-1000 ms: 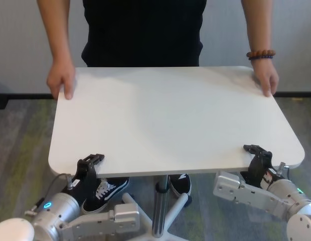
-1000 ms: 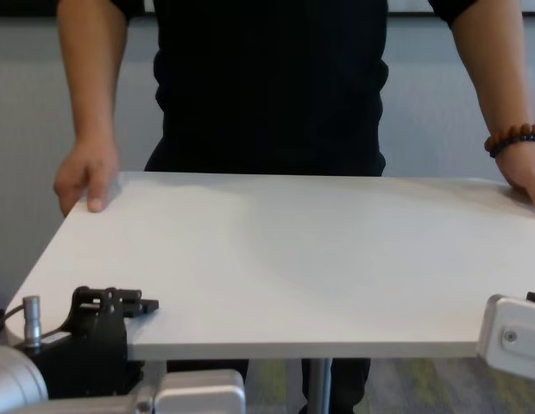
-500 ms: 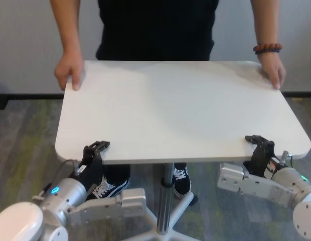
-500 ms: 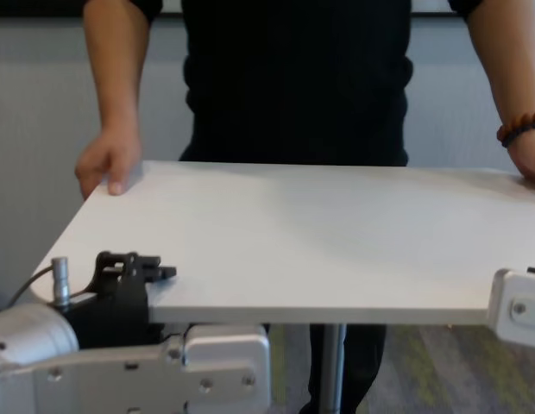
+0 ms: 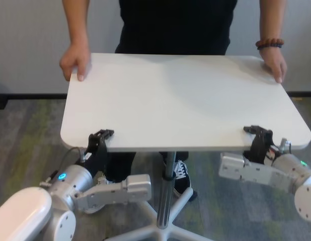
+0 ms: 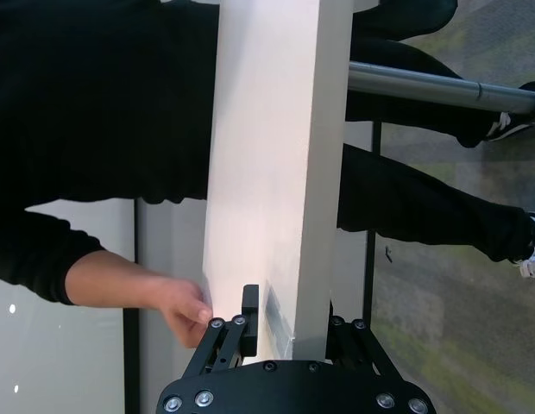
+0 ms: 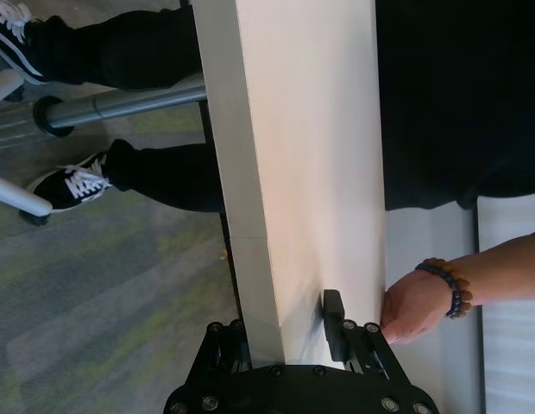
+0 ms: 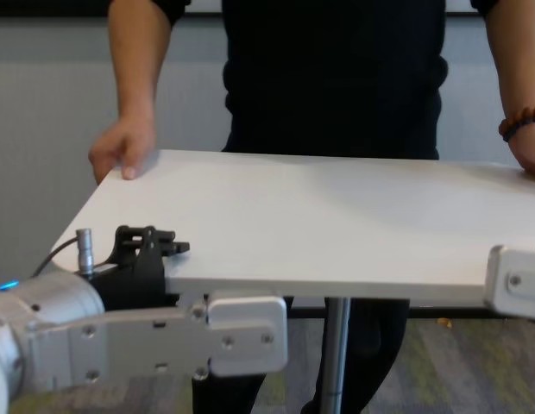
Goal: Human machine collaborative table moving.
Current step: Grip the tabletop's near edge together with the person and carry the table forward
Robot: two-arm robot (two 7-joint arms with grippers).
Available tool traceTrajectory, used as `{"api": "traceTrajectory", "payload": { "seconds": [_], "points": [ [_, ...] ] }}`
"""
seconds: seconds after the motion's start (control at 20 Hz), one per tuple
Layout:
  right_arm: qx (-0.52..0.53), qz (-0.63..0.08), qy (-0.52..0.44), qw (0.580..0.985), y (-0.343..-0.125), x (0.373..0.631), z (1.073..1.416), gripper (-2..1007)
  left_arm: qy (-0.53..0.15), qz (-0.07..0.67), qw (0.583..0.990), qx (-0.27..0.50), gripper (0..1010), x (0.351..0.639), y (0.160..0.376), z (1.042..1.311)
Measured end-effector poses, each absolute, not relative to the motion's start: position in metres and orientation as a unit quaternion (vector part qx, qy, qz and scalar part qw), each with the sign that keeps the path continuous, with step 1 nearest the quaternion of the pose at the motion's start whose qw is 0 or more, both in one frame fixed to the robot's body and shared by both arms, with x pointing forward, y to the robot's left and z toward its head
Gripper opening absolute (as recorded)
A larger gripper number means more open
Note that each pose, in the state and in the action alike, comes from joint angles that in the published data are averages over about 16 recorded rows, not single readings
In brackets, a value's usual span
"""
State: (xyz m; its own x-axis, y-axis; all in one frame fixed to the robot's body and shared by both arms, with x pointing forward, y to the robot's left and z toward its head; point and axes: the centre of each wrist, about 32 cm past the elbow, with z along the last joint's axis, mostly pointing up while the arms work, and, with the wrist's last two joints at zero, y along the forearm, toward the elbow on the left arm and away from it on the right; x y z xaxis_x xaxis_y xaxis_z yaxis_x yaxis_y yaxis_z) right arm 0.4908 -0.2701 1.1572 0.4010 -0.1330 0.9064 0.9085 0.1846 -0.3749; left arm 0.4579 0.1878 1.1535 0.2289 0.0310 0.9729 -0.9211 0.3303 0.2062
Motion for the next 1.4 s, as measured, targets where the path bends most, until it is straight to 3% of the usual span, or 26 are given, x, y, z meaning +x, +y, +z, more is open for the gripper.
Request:
{"api": "traceTrajectory", "payload": {
  "seconds": [0.75, 1.4],
  "points": [
    [-0.507, -0.372, -0.400, 0.667, -0.280, 0.545, 1.161, 438, -0.506, 0.377, 0.638, 0.442, 382, 0.500, 0.171, 1.155],
    [-0.508, -0.356, -0.405, 0.672, -0.280, 0.575, 1.154, 439, -0.504, 0.381, 0.637, 0.441, 382, 0.526, 0.159, 1.149]
  ]
}}
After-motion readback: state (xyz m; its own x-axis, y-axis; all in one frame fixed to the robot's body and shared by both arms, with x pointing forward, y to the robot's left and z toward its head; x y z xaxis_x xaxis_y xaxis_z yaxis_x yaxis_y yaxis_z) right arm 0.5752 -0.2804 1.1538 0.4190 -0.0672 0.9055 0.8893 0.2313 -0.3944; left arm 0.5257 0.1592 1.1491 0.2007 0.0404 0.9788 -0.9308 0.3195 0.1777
